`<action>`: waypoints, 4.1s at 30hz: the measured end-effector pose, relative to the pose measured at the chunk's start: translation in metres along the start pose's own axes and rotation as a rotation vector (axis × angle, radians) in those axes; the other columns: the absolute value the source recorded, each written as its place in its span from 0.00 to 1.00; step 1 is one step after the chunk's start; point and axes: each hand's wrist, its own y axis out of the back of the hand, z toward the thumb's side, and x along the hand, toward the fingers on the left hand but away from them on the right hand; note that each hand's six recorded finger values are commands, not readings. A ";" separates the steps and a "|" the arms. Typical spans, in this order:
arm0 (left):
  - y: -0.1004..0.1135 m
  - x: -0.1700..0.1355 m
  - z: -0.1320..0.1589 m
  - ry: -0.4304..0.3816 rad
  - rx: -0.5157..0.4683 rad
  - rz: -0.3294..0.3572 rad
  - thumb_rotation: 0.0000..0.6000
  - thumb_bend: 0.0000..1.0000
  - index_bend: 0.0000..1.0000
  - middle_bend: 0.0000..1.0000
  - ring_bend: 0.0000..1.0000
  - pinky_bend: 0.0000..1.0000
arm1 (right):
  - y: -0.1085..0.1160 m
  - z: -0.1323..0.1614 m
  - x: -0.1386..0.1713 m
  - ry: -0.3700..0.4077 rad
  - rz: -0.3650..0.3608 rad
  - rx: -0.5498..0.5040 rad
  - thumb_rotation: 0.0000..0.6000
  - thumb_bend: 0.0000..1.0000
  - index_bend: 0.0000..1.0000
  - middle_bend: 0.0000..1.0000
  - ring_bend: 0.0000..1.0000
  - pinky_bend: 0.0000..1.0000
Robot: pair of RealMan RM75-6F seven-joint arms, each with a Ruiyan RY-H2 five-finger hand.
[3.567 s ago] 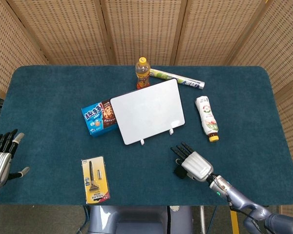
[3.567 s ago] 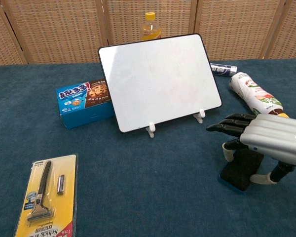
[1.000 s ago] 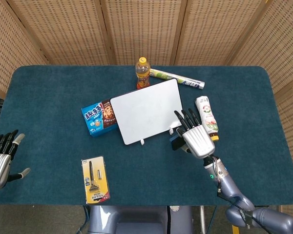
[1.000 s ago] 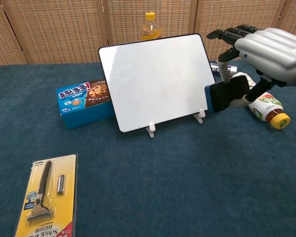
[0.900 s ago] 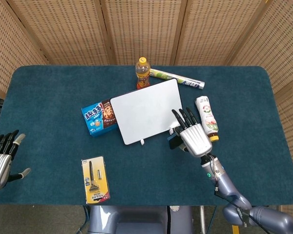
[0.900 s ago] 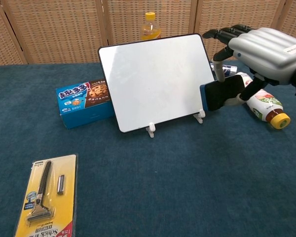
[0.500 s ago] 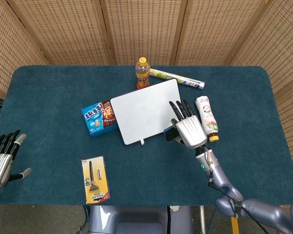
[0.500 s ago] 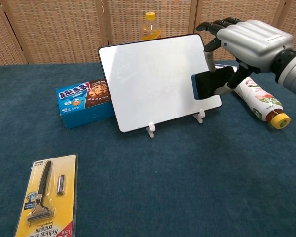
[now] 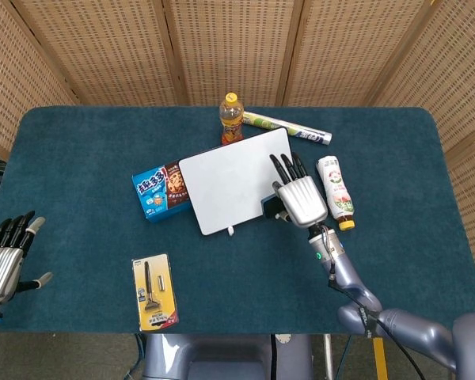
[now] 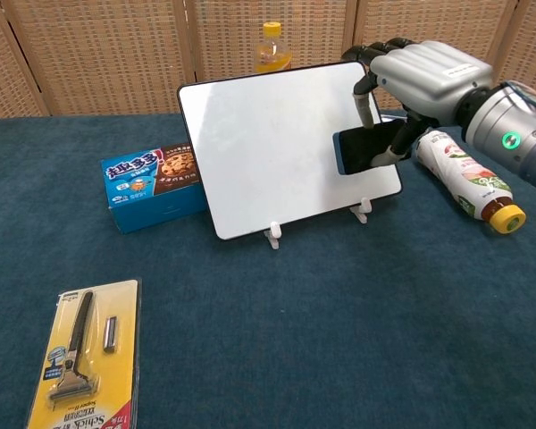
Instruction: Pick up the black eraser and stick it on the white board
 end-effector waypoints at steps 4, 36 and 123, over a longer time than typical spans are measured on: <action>-0.001 0.001 -0.001 0.002 -0.003 -0.004 1.00 0.12 0.00 0.00 0.00 0.00 | -0.003 0.004 -0.010 -0.002 0.002 -0.003 1.00 0.13 0.57 0.06 0.00 0.02; -0.009 0.010 -0.010 0.019 -0.028 -0.050 1.00 0.13 0.00 0.00 0.00 0.00 | -0.021 0.040 -0.058 0.005 0.026 -0.035 1.00 0.13 0.57 0.06 0.00 0.02; -0.006 0.008 0.000 0.009 -0.009 0.006 1.00 0.13 0.00 0.00 0.00 0.00 | 0.024 -0.114 0.145 -0.243 -0.083 -0.095 1.00 0.09 0.08 0.00 0.00 0.00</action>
